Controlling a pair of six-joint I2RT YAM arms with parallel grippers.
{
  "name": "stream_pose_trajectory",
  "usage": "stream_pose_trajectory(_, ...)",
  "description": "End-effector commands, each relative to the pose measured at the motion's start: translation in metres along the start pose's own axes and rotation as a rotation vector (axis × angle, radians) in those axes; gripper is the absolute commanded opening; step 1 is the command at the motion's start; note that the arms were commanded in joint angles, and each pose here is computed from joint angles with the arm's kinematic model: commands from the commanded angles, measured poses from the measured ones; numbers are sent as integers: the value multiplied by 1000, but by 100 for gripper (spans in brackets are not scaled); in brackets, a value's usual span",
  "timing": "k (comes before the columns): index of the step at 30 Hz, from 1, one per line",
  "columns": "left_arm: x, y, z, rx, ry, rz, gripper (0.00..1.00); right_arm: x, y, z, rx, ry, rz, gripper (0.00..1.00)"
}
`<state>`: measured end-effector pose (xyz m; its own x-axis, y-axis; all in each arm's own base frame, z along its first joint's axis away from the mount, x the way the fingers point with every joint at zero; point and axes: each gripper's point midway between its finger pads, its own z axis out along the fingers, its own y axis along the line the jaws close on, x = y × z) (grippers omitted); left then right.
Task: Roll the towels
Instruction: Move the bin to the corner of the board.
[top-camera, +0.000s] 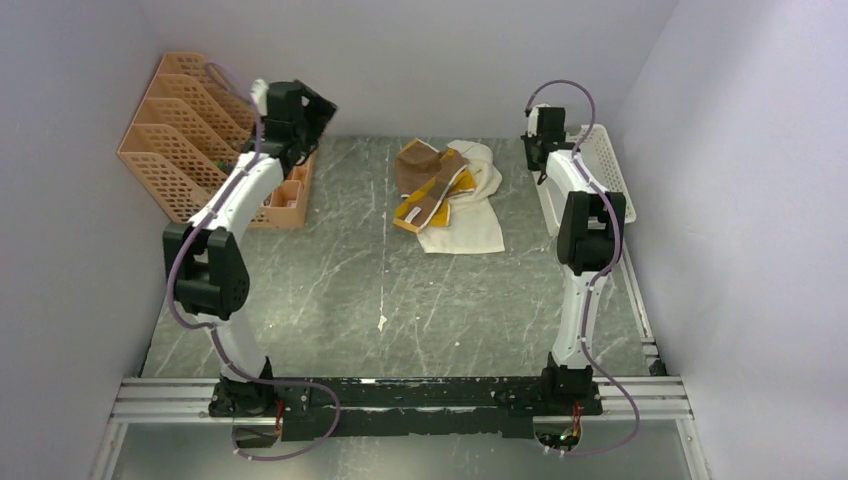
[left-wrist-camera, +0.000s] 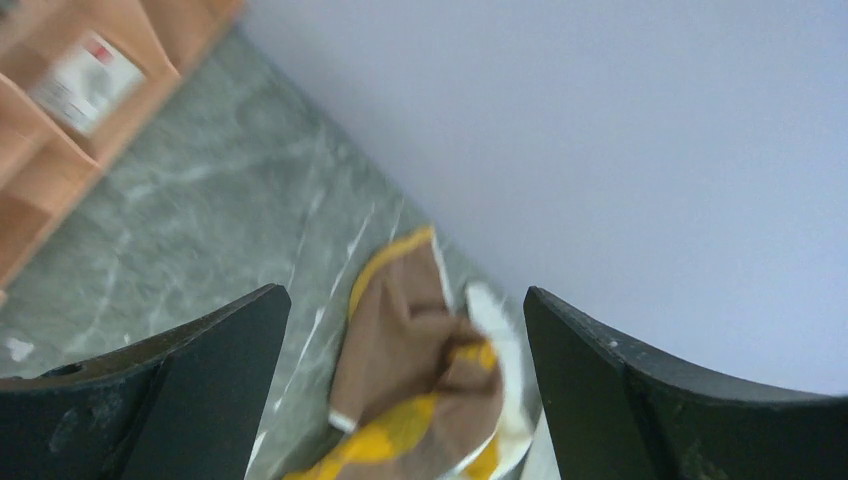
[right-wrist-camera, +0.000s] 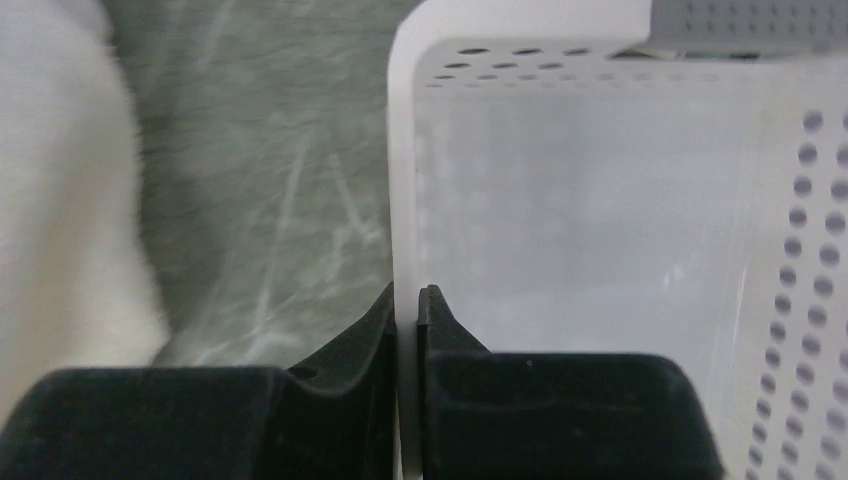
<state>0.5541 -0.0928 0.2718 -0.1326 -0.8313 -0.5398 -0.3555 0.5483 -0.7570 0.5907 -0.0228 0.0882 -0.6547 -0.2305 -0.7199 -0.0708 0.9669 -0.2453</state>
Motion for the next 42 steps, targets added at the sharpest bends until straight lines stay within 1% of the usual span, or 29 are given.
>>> stream_pose_trajectory(1,122,15,3,113,356,256,99,21,-41,20,59,80,13,0)
stream_pose_trajectory(3,164,8,-3,189,444,339,99,28,-58,21,85,96,98,0)
stream_pose_trajectory(6,215,1,-10,254,530,481,99,40,-87,15,151,97,211,0)
stream_pose_trajectory(8,237,-10,-13,288,572,558,99,48,-106,12,187,112,265,0)
stream_pose_trajectory(10,249,-15,-16,316,603,599,99,53,-122,9,221,121,301,5)
stream_pose_trajectory(11,253,-18,-17,333,615,606,99,54,-124,9,218,122,309,9)
stream_pose_trajectory(12,258,-21,-19,355,633,603,99,52,-120,8,190,119,308,18)
stream_pose_trajectory(14,268,-22,-21,378,673,586,99,47,-113,2,152,114,310,42)
stream_pose_trajectory(16,280,-22,-28,385,710,601,99,42,-109,-7,150,96,325,60)
stream_pose_trajectory(17,286,-23,-33,386,722,619,99,38,-107,-14,147,80,338,67)
stream_pose_trajectory(19,295,-24,-48,372,728,661,99,23,-103,-31,127,31,370,74)
stream_pose_trajectory(22,297,-17,-72,319,716,691,98,-11,-91,-60,95,-72,434,77)
stream_pose_trajectory(23,296,-11,-81,302,713,703,97,-30,-88,-79,91,-136,446,80)
stream_pose_trajectory(24,294,-9,-91,294,702,721,98,-42,-82,-92,79,-181,454,84)
stream_pose_trajectory(25,293,-5,-101,293,687,753,98,-54,-74,-104,65,-226,453,88)
stream_pose_trajectory(26,293,-1,-111,289,673,795,99,-65,-67,-115,60,-270,451,90)
stream_pose_trajectory(28,299,6,-131,278,665,888,100,-77,-46,-134,37,-321,439,96)
stream_pose_trajectory(31,315,22,-142,246,678,996,100,-81,12,-146,-63,-334,387,98)
stream_pose_trajectory(33,328,40,-137,207,692,1020,100,-68,49,-139,-127,-290,368,99)
stream_pose_trajectory(35,338,59,-125,154,690,1028,100,-52,78,-124,-202,-237,384,99)
stream_pose_trajectory(37,341,75,-108,84,674,1047,100,-44,95,-103,-254,-197,404,99)
stream_pose_trajectory(39,338,85,-88,30,649,1042,100,-47,102,-85,-267,-165,402,99)
stream_pose_trajectory(42,322,102,-61,-51,622,1022,95,-59,109,-58,-281,-156,394,99)
